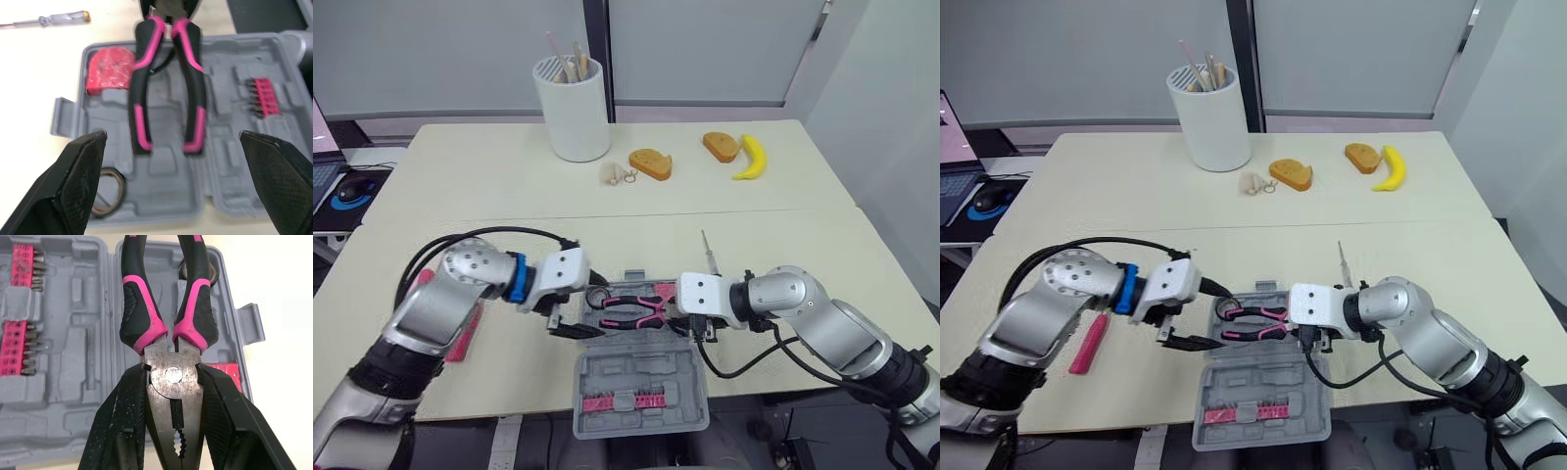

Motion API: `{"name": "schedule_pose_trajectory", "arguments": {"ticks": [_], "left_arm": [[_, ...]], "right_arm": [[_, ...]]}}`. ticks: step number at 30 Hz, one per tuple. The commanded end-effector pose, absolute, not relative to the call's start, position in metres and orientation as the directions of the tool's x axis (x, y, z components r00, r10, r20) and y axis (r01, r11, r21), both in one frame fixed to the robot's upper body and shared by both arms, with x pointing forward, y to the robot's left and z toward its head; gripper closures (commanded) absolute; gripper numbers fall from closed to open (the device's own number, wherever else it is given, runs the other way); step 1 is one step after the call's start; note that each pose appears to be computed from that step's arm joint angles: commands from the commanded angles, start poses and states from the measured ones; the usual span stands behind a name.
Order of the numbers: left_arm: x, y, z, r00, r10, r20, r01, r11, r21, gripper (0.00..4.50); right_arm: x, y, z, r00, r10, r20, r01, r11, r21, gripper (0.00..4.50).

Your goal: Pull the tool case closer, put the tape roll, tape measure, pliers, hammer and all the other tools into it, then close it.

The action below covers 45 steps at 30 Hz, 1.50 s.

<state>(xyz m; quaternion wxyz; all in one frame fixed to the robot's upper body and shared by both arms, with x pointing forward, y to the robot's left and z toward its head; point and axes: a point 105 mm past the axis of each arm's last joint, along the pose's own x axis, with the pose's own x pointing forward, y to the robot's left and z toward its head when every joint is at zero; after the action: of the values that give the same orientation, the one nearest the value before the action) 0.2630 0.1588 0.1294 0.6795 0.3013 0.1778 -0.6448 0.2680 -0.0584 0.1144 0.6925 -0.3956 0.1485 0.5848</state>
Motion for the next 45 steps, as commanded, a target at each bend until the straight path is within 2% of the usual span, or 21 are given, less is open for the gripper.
{"name": "schedule_pose_trajectory", "arguments": {"ticks": [1, 9, 16, 36, 38, 41, 45], "left_arm": [[0.256, 0.176, 0.138, 0.121, -0.780, -0.614, 0.976, -0.020, 0.218, 0.00], [0.250, 0.212, 0.122, 0.224, -0.772, -0.595, 0.954, 0.050, 0.294, 0.00], [0.248, 0.222, 0.115, 0.254, -0.758, -0.601, 0.947, 0.069, 0.313, 0.00], [0.257, 0.199, 0.118, 0.257, -0.764, -0.592, 0.937, 0.046, 0.347, 0.00], [0.257, 0.198, 0.118, 0.256, -0.764, -0.592, 0.937, 0.045, 0.348, 0.00], [0.257, 0.196, 0.118, 0.257, -0.764, -0.591, 0.936, 0.045, 0.349, 0.00], [0.258, 0.196, 0.119, 0.261, -0.763, -0.591, 0.935, 0.048, 0.351, 0.00]], "right_arm": [[0.273, -0.058, 0.125, 0.284, 0.680, -0.677, -0.914, -0.022, -0.406, 3.25], [0.283, -0.050, 0.112, 0.268, 0.623, -0.735, -0.921, -0.058, -0.385, 3.25], [0.294, -0.031, 0.099, 0.245, 0.604, -0.758, -0.926, -0.086, -0.368, 3.25], [0.299, -0.008, 0.074, 0.212, 0.605, -0.768, -0.943, -0.081, -0.324, 3.25], [0.298, -0.009, 0.075, 0.210, 0.608, -0.766, -0.944, -0.079, -0.322, 2.51], [0.298, -0.010, 0.078, 0.208, 0.613, -0.762, -0.944, -0.078, -0.320, 1.82], [0.296, -0.008, 0.100, 0.198, 0.667, -0.718, -0.939, -0.080, -0.333, 0.69]]}}
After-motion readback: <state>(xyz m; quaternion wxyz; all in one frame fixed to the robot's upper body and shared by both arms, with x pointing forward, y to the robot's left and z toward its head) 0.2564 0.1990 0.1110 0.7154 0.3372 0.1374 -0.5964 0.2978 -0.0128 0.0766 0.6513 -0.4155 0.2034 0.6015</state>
